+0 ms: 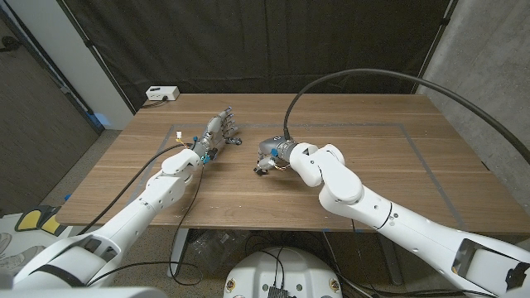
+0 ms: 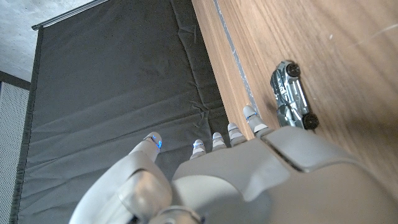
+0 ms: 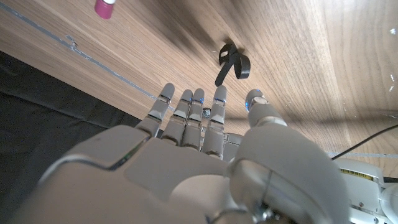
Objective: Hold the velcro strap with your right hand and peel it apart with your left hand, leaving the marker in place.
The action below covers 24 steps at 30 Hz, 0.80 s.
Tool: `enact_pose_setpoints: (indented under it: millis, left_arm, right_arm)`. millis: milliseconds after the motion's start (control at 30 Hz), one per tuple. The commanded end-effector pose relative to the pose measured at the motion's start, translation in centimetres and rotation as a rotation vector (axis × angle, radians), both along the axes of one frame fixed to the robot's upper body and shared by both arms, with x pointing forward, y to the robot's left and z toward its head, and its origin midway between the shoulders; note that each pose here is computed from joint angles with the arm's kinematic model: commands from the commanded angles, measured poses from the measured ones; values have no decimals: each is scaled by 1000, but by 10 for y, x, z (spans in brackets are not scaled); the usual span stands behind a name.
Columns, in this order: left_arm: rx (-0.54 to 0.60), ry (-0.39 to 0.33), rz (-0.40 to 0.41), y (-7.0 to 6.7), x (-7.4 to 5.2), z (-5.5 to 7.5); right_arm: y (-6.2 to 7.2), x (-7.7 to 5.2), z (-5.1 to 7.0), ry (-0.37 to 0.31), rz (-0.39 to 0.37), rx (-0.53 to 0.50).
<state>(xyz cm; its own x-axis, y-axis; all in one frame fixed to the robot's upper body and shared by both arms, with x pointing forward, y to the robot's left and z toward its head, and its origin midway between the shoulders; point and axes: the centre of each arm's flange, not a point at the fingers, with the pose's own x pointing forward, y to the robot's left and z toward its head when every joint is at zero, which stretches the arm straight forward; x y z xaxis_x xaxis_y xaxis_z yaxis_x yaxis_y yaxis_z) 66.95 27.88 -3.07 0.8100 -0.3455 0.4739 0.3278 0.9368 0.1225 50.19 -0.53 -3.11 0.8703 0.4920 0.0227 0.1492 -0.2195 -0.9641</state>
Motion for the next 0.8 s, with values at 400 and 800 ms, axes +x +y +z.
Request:
enact_pose_setpoints:
  millis: [400, 800]
  left_arm:
    - [3, 1, -11, 6, 1, 1]
    - [3, 7, -16, 4, 5, 1]
  right_arm:
    - [11, 14, -15, 5, -35, 80]
    - [14, 20, -17, 71, -32, 93]
